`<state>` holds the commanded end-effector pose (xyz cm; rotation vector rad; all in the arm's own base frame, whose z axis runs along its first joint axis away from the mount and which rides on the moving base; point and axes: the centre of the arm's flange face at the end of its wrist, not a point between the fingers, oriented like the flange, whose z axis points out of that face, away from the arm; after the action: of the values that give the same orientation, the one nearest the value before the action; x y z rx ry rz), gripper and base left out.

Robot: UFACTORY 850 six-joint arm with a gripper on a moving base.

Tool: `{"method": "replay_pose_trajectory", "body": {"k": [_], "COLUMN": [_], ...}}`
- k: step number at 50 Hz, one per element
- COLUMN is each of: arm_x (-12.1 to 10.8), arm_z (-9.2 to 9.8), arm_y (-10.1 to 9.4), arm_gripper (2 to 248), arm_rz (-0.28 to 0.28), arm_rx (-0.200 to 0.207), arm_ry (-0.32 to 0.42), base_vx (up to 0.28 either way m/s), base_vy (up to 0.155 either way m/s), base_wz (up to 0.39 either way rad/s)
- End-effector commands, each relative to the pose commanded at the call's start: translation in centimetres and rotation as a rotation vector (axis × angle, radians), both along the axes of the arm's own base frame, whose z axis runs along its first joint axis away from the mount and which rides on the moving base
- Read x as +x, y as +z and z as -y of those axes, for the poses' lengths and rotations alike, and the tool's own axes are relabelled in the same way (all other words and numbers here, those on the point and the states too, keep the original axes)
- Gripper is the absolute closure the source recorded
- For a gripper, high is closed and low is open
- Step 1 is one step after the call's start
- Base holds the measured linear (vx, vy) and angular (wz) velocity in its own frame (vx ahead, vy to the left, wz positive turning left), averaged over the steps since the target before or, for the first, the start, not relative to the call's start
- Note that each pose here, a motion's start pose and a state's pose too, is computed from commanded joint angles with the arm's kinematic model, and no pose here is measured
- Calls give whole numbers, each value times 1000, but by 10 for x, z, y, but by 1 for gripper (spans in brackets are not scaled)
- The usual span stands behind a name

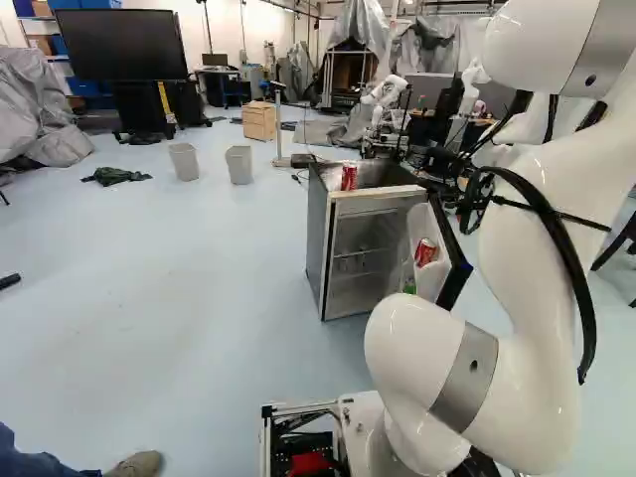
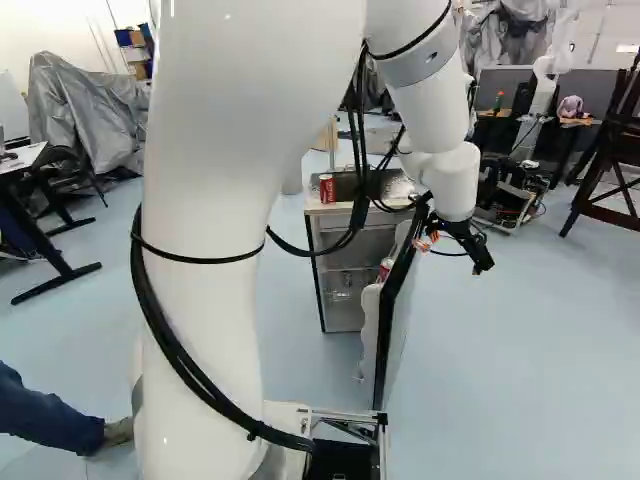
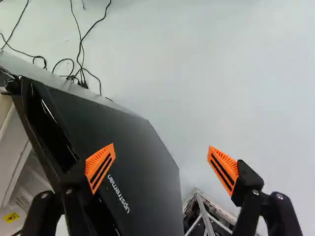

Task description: Grab a drink from the fridge

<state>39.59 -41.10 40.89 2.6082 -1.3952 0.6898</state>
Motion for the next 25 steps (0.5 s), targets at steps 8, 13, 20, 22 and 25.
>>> {"method": "replay_pose_trajectory", "body": {"k": [8,13,20,22,25], "arm_x": [-3,-4,-5,-5,-5], "arm_z": [-9,-15,-23,-25,-29], "arm_y": [0,1,1,1,1], "arm_gripper": [3,3,3,3,3], "arm_rz": [-4,-6,-8,-9,-10], "arm_rx": [4,6,9,10,11], "arm_ry": [8,13,22,25,29], "base_vx": [0,0,0,0,0], "base_vy": [0,0,0,0,0], "base_wz": [0,0,0,0,0]}}
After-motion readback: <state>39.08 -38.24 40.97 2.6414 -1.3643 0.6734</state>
